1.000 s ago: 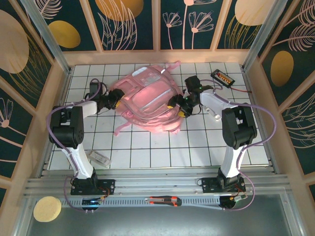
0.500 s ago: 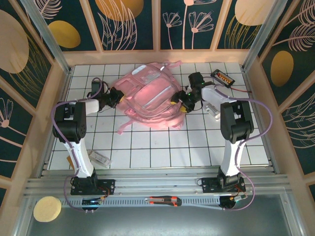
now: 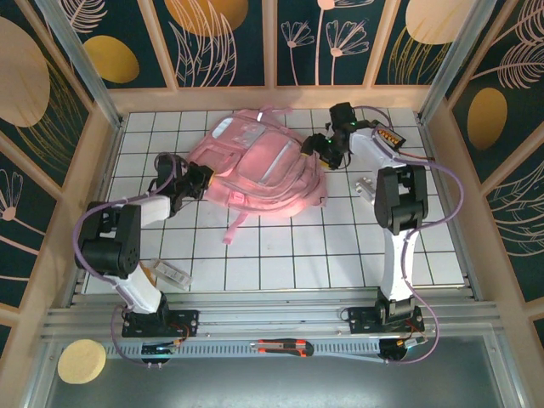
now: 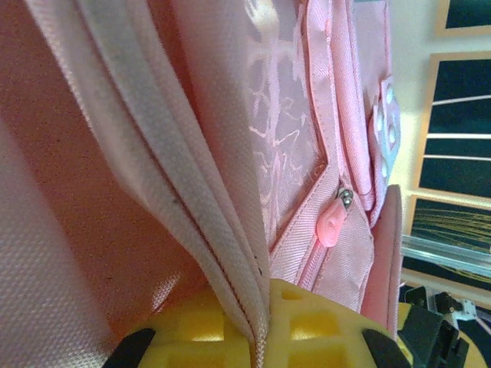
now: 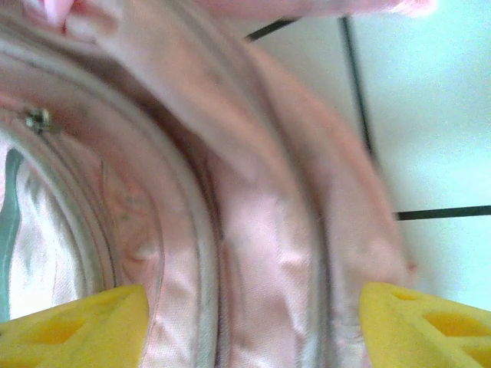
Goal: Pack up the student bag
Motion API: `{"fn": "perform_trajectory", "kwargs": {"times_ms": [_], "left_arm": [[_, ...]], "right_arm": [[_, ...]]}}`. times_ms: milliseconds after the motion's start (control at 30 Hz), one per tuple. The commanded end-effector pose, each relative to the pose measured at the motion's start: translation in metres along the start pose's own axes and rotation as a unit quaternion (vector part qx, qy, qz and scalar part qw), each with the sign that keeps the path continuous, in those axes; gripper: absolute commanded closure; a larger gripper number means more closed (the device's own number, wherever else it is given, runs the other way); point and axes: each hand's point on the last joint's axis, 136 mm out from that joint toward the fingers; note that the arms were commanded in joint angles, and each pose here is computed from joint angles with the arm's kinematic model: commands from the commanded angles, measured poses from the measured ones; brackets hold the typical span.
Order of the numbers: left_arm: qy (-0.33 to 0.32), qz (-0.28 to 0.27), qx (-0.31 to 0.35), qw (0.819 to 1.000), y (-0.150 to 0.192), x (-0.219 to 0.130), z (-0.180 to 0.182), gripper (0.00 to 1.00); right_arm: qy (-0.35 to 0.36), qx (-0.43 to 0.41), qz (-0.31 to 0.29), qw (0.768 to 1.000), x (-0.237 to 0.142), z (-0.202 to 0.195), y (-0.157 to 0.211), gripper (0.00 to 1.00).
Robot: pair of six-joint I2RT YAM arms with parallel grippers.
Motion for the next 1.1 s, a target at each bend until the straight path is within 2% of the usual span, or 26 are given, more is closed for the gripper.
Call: {"fn": "perform_trajectory", "kwargs": {"times_ms": [0,100,233,367,467,567,667,733,1067], "left_arm": [[0.08,-0.007,-0.031,0.996,0.009,-0.013,-0.045,1.0],[0.088,-0.012,-0.038,0.995,0.014,-0.018,-0.055,1.0],[0.094,-0.024,-0.052,0.994,0.018,-0.026,-0.067,1.0],[0.098,-0.035,-0.066,0.992,0.02,-0.035,-0.076,1.0],[0.099,-0.039,-0.066,0.992,0.021,-0.041,-0.081,1.0],[0.097,-0.041,-0.066,0.992,0.022,-0.046,-0.082,1.0],[0.095,-0.043,-0.069,0.992,0.024,-0.05,-0.081,1.0],[0.093,-0.043,-0.07,0.992,0.025,-0.052,-0.08,1.0],[0.09,-0.051,-0.073,0.992,0.026,-0.057,-0.081,1.0]], "right_arm": [[0.07,-0.055,-0.08,0.993,-0.055,-0.001,0.011,0.26],[0.069,-0.103,-0.087,0.988,-0.077,0.016,0.055,0.27],[0.0,-0.175,-0.048,0.983,-0.085,0.058,0.135,0.31],[-0.061,-0.236,0.013,0.97,-0.072,0.078,0.206,0.34],[-0.06,-0.254,0.06,0.964,-0.05,0.077,0.237,0.4],[-0.056,-0.271,0.067,0.959,-0.031,0.081,0.252,0.41],[-0.045,-0.275,0.058,0.959,-0.016,0.086,0.254,0.51],[-0.044,-0.275,0.055,0.959,-0.007,0.091,0.255,0.55],[-0.007,-0.273,0.027,0.962,0.011,0.105,0.252,0.55]]}}
Point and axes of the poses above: each hand's point on the last joint's axis, 136 mm out from that joint toward the fingers, its own x axis out along the fingers, its own z axis along the line the jaws close on, y = z × x, and after that the axes turned 10 degrees about x, right-handed
